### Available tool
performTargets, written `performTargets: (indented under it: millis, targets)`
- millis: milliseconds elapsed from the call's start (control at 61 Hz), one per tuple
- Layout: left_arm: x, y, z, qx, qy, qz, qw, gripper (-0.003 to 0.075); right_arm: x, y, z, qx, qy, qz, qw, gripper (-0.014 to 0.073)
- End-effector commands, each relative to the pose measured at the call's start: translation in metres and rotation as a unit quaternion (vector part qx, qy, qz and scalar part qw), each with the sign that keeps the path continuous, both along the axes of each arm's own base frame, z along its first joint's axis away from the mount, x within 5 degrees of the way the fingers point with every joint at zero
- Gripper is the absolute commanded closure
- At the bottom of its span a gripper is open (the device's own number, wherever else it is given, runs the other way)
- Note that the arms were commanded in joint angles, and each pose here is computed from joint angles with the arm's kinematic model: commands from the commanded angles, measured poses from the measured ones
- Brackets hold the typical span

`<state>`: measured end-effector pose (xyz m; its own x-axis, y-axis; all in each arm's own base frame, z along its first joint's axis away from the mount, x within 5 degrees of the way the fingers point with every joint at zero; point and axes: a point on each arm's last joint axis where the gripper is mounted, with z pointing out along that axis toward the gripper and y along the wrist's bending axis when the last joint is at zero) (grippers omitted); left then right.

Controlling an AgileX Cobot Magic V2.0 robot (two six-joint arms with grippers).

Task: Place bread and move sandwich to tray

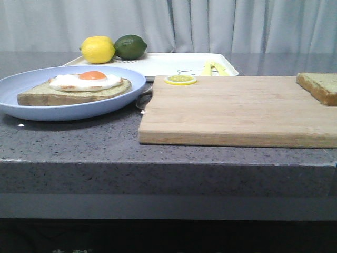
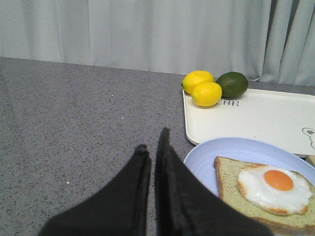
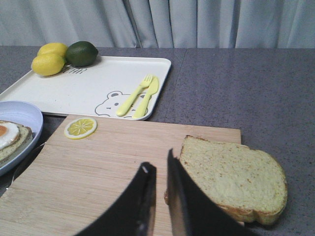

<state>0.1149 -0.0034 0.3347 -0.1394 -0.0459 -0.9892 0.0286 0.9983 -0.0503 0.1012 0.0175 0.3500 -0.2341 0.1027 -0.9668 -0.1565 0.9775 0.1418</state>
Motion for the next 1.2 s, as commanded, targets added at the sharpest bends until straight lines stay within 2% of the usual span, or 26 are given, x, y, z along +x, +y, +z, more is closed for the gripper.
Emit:
performTargets:
  millis: [0,66,131,180,230,328,476,607,771,902,952,1066,1181]
  targets:
    - [0.0,0.001,0.019,-0.007,-0.059,0.005,0.998,0.0507,0.002,-0.002,0.015,0.005,-0.04,-0.01,0.999,0.0262]
    - [0.0,0.001,0.019,-0.007,-0.058,0.005,0.998,0.0361,0.001,-0.002,0.015,0.005,-0.037,-0.009,0.999,0.0095]
    - [0.0,0.001,0.019,-0.007,-0.058,0.005,0.998,0.0237,0.002,-0.001,0.014,0.01,-0.035,-0.008,0.999,-0.0019]
    - [0.0,0.001,0.019,-0.007,-0.058,0.005,0.998,0.0181,0.002,-0.001,0.014,0.012,-0.034,-0.007,0.999,-0.0067]
    - [0.0,0.001,0.019,-0.007,-0.058,0.005,0.998,0.0153,0.003,-0.001,0.013,0.012,-0.03,-0.007,0.999,-0.0065]
    - [0.0,0.001,0.019,-0.007,-0.058,0.005,0.998,0.0152,0.013,-0.001,0.012,0.017,-0.008,-0.011,1.0,-0.0055]
    - [0.0,0.001,0.019,-0.007,-0.058,0.005,0.998,0.0152,0.054,-0.009,0.017,0.027,0.085,-0.036,0.995,-0.0055]
    - [0.0,0.001,0.019,-0.007,-0.058,0.005,0.998,0.0152,0.103,-0.034,0.017,0.038,0.181,-0.081,0.979,-0.0055]
    - [0.0,0.0,0.019,-0.007,-0.058,0.003,0.998,0.0152,0.15,-0.07,0.007,0.059,0.245,-0.121,0.96,-0.0055]
    - [0.0,0.0,0.019,-0.007,-0.058,0.002,0.998,0.0152,0.178,-0.086,-0.006,0.051,0.311,-0.083,0.945,-0.0055]
    - [0.0,0.0,0.019,-0.007,-0.058,0.002,0.998,0.0152,0.188,-0.091,-0.014,0.063,0.333,-0.062,0.939,-0.0057]
    - [0.0,0.0,0.019,-0.007,-0.058,0.002,0.998,0.0152,0.203,-0.101,-0.025,0.097,0.344,-0.018,0.934,-0.0057]
    - [0.0,0.0,0.019,-0.007,-0.058,0.002,0.998,0.0152,0.209,-0.114,-0.038,0.114,0.362,-0.009,0.925,-0.0057]
